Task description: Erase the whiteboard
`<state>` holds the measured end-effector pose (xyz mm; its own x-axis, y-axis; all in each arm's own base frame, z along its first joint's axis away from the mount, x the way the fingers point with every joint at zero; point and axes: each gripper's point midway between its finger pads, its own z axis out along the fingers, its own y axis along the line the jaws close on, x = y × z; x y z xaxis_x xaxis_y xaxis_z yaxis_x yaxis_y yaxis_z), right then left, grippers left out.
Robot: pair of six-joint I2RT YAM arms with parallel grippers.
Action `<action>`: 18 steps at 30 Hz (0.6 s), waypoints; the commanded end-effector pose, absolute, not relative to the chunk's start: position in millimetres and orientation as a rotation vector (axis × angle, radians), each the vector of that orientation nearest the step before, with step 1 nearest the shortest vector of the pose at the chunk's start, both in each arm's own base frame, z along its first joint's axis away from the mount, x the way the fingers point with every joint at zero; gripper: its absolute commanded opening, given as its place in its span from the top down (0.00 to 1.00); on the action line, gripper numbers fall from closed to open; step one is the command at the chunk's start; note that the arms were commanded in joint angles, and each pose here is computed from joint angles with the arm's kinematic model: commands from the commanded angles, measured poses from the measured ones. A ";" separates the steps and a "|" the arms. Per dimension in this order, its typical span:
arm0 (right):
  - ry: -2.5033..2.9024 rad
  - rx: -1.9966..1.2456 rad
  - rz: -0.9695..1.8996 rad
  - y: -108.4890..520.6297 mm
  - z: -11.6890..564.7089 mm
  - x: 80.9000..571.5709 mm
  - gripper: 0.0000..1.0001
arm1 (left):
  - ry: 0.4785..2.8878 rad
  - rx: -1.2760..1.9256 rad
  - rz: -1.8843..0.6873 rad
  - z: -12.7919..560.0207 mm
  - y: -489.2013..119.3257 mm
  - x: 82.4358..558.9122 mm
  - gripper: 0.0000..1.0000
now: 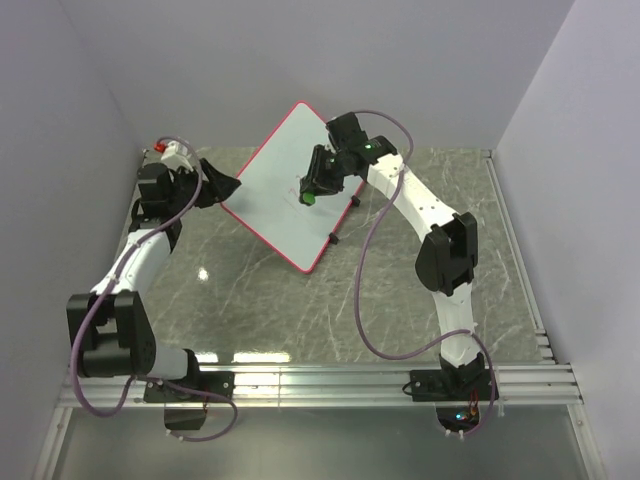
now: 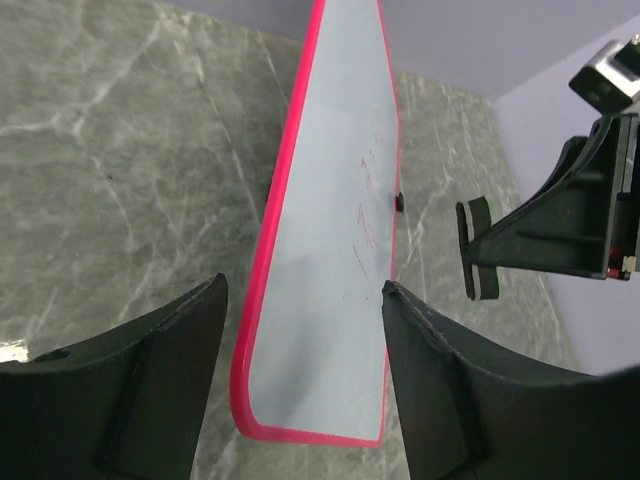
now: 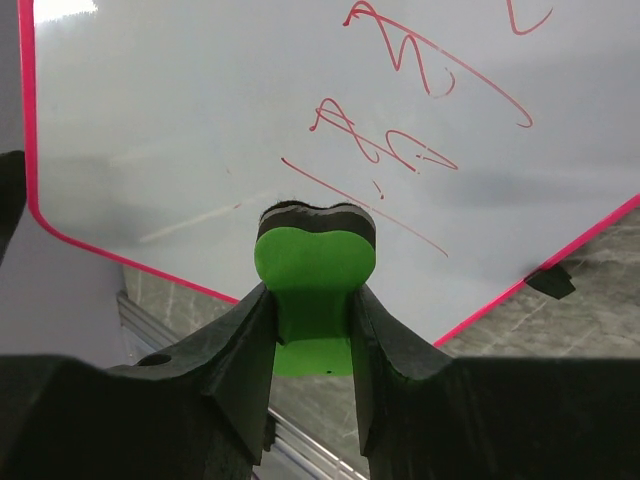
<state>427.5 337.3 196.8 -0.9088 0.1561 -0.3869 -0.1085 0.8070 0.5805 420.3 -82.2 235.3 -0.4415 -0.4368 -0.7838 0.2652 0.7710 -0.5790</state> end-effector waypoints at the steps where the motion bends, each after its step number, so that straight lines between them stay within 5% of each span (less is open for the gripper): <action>1: 2.500 0.001 0.877 333.8 226.9 429.1 1.00 | 1.825 -0.019 -0.920 243.3 -98.7 419.2 0.31; 9: 2.487 0.039 0.874 337.0 225.6 437.2 1.00 | 1.876 0.031 -0.994 220.6 -107.4 429.4 0.44; 18: 2.419 0.115 0.868 360.1 211.1 467.4 1.00 | 1.921 0.053 -1.013 204.1 -109.6 433.0 0.72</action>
